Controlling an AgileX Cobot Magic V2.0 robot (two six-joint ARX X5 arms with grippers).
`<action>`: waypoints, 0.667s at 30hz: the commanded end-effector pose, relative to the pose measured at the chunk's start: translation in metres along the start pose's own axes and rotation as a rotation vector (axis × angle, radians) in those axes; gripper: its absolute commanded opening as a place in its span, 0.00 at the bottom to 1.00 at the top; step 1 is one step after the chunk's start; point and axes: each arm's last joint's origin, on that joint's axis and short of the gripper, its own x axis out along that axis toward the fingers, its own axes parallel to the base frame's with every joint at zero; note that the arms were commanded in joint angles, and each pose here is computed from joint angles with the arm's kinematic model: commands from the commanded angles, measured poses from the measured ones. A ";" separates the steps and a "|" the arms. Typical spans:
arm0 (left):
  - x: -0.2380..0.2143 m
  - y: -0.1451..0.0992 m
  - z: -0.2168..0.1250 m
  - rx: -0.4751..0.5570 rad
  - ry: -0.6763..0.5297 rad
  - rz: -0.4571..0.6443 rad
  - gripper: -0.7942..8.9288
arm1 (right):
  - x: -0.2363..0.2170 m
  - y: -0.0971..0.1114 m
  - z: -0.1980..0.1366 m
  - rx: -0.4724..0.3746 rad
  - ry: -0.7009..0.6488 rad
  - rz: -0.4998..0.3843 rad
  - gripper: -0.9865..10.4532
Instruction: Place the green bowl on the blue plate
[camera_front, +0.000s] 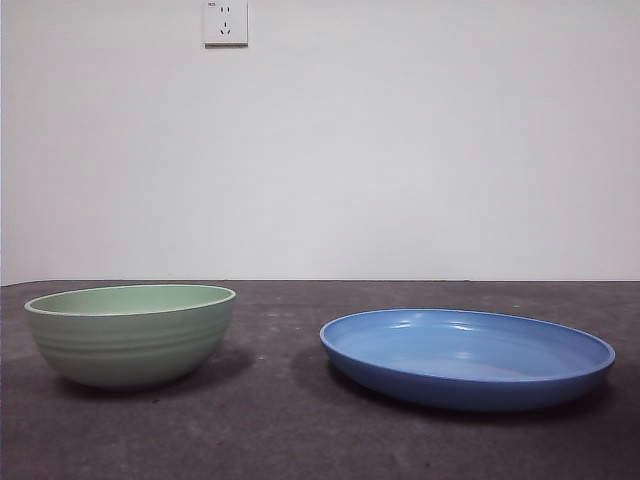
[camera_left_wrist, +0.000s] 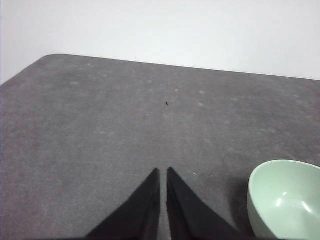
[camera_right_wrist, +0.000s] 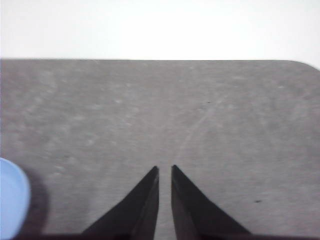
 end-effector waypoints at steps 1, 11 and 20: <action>0.002 0.001 -0.006 -0.036 0.017 0.006 0.10 | 0.000 0.001 0.001 0.136 -0.015 0.033 0.12; 0.001 -0.001 0.007 -0.146 0.010 0.001 0.10 | -0.005 0.005 0.026 0.366 -0.022 0.142 0.09; -0.004 -0.008 0.058 -0.201 -0.029 -0.022 0.10 | 0.000 0.014 0.073 0.400 0.114 0.354 0.09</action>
